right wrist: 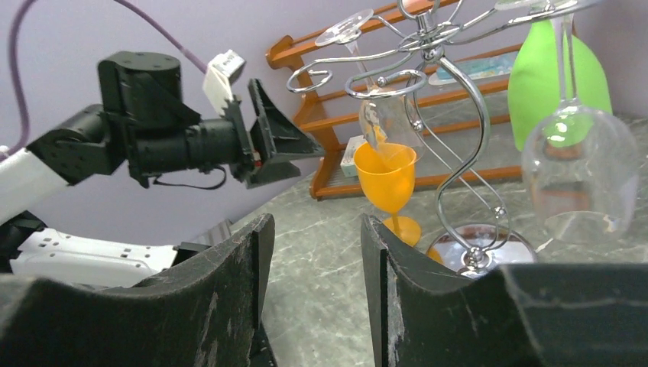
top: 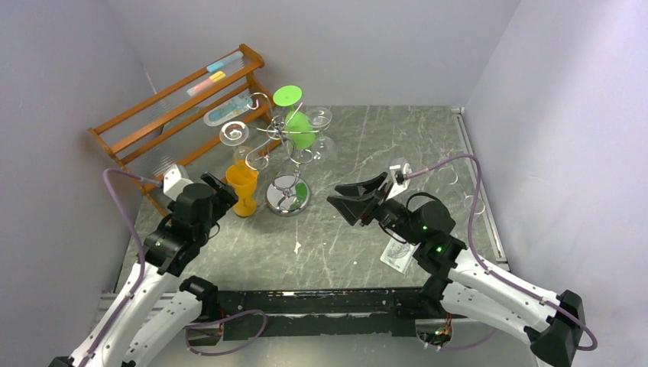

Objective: Place the wine glass upside down on the wine glass rack

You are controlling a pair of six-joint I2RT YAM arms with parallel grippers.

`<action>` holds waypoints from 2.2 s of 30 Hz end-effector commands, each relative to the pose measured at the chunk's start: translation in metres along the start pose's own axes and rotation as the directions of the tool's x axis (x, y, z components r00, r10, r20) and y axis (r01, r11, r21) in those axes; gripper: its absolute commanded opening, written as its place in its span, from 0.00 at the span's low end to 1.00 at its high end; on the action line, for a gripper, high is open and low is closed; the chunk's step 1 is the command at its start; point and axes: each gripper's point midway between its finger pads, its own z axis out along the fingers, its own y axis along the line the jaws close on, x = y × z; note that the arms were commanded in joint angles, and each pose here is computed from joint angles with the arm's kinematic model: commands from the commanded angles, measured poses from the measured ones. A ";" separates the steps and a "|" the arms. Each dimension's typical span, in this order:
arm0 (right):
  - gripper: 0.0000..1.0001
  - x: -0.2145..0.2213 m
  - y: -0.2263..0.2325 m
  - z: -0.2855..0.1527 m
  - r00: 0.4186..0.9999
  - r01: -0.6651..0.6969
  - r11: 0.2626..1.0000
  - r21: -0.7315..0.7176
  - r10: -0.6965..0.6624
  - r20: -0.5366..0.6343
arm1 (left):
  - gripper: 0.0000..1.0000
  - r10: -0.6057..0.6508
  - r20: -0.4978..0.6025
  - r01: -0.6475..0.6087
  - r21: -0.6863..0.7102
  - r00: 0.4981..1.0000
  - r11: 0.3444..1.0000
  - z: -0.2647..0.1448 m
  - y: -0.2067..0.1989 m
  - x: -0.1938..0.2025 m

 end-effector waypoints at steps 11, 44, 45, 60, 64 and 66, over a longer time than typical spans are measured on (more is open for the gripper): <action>0.49 -0.002 -0.003 -0.005 0.999 -0.031 0.999 0.021 0.030 0.041 | 0.83 -0.074 -0.003 0.074 -0.002 0.997 0.997 0.045 -0.027 0.012; 0.47 -0.004 0.003 -0.008 0.996 -0.074 0.997 -0.006 0.075 0.053 | 0.10 0.119 -0.136 -0.137 -0.134 0.984 0.981 0.072 -0.009 0.021; 0.47 -0.005 0.003 -0.008 0.996 -0.072 0.997 -0.005 0.072 0.054 | 0.07 0.124 -0.150 -0.144 -0.131 0.981 0.981 0.071 -0.011 0.022; 0.47 -0.015 0.006 -0.005 0.995 -0.076 0.997 -0.007 0.076 0.068 | 0.05 0.141 -0.221 -0.176 -0.147 0.965 0.973 0.064 0.000 0.035; 0.47 -0.023 0.011 0.002 0.995 -0.081 0.997 -0.012 0.082 0.053 | 0.05 0.137 -0.249 -0.178 -0.149 0.959 0.973 0.065 0.004 0.043; 0.47 -0.027 0.014 0.004 0.996 -0.075 0.997 -0.021 0.076 0.049 | 0.05 0.135 -0.272 -0.181 -0.155 0.953 0.971 0.063 0.006 0.048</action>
